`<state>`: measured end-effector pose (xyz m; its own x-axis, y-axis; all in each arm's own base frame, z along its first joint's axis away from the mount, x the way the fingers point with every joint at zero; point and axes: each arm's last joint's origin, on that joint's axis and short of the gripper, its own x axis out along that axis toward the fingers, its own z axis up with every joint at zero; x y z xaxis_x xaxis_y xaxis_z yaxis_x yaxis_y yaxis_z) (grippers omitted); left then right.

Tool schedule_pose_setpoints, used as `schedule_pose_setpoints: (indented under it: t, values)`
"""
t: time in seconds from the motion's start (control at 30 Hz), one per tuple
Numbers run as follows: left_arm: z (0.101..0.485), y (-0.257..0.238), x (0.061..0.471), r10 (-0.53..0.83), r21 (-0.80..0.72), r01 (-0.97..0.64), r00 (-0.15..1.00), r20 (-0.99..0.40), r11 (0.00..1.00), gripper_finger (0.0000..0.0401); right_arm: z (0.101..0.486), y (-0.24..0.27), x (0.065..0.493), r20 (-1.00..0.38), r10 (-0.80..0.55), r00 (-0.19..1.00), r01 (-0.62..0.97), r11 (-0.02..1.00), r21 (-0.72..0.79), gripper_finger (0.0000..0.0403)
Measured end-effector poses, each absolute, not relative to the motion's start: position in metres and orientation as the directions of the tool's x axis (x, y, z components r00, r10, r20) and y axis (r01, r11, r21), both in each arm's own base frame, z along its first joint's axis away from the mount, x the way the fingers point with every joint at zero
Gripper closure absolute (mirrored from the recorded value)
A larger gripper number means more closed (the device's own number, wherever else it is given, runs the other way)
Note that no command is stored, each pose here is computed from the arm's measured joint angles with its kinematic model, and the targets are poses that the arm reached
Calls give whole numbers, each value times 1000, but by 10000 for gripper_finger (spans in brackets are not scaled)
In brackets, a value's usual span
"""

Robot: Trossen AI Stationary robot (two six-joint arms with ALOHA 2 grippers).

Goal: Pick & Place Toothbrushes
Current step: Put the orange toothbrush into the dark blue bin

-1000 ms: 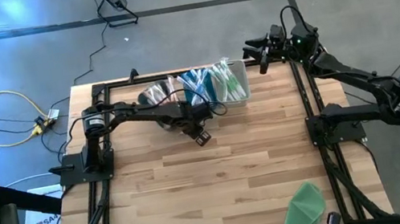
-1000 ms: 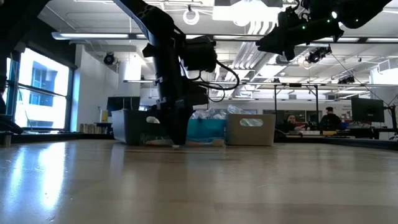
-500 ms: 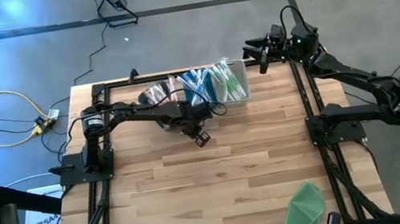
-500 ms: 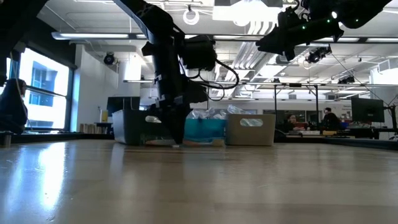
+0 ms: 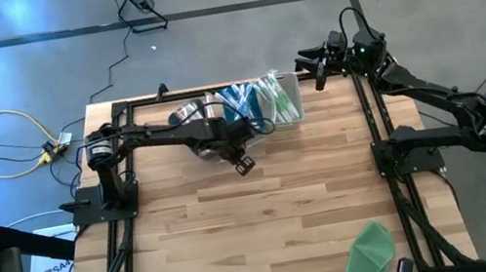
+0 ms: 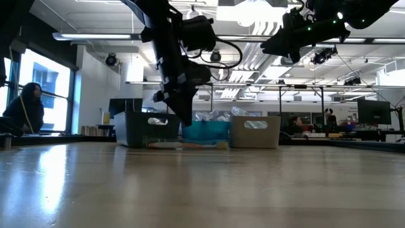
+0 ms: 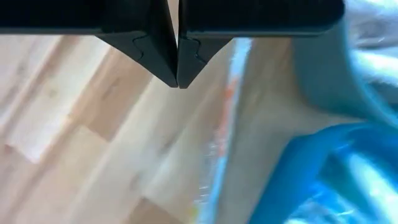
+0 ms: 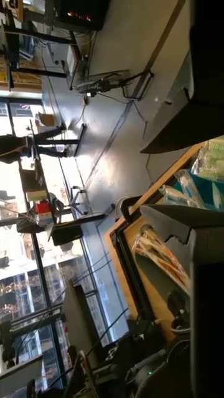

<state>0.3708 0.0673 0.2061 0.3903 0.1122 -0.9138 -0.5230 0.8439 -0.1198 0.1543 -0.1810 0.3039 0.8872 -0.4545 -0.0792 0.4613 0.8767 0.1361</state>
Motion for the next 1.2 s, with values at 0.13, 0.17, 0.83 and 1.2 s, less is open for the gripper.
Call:
schedule_pose_setpoints:
  t: [0.13,0.17,0.83,1.2]
  values:
    - [208,66,375,37,-192,-460,443,-896,867,401,303,-180,155,-82,-407,910,415,899,143,267]
    - [209,65,376,27,-206,-453,455,-890,868,401,303,-179,155,-83,-381,921,389,909,146,267]
    - [285,66,354,202,-201,-478,664,-720,855,401,302,-175,156,-92,-257,962,269,948,169,267]
    - [308,68,349,325,-193,-533,722,-610,824,401,302,-175,156,-92,-257,962,269,948,168,267]
